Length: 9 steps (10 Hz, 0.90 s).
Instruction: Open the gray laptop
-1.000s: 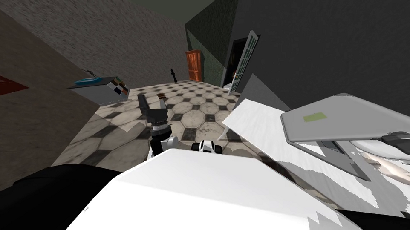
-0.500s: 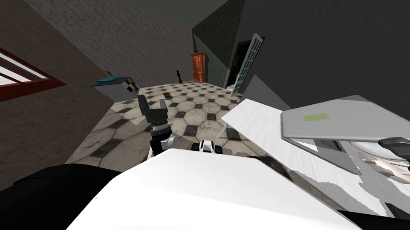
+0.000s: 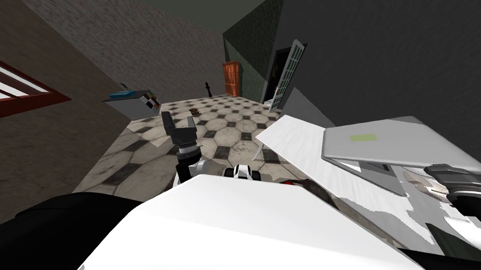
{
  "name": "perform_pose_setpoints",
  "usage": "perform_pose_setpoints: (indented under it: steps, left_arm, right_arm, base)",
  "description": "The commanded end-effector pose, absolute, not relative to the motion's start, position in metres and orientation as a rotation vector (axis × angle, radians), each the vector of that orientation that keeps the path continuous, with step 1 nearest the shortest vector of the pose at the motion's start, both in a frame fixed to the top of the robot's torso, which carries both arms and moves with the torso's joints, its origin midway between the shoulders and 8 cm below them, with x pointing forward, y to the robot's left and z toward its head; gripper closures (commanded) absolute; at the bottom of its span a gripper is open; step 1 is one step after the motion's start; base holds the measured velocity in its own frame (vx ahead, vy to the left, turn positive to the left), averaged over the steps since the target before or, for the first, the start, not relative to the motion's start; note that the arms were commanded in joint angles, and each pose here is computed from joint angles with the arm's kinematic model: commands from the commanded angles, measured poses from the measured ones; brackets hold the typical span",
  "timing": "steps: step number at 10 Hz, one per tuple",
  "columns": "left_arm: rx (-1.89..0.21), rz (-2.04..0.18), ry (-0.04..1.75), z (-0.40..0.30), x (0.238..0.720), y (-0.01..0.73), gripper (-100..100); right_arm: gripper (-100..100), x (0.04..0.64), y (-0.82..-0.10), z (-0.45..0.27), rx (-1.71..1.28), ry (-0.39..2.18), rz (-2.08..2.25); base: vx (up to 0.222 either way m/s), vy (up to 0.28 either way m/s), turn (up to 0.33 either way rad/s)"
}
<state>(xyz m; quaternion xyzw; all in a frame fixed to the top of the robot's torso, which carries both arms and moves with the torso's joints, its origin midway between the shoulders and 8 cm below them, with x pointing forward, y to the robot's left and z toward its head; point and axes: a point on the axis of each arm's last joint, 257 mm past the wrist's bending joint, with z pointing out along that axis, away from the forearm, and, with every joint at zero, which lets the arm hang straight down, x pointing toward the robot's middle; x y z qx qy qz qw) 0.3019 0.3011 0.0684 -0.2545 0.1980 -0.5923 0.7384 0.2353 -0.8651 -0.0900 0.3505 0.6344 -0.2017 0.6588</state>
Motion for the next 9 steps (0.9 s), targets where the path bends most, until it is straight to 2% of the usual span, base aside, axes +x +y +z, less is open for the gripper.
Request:
perform_pose_setpoints:
  steps: [1,6,7,9]
  left_arm:
    - [-0.558,-1.300,0.435,0.068,0.302,0.301,0]
    - [-0.558,-1.300,0.435,0.068,0.302,0.301,0]
    - [-0.558,-1.300,0.435,0.068,0.302,0.301,0]
    - [-0.559,-1.300,0.434,0.068,0.302,0.301,0]
  right_arm:
    - [100,0.237,-0.855,-0.127,0.854,1.421,-0.380]
    - [100,0.248,-0.833,-0.177,0.957,1.363,-0.242]
    - [-100,0.237,-0.856,-0.146,0.965,1.343,-0.307]
    - [-100,0.232,-0.868,-0.132,0.985,1.328,-0.339]
  base:
    - [-0.039,-0.076,-0.035]
    - [-0.048,-0.074,-0.016]
    - [-0.134,-0.037,0.238]
    - [-0.157,0.037,0.200]
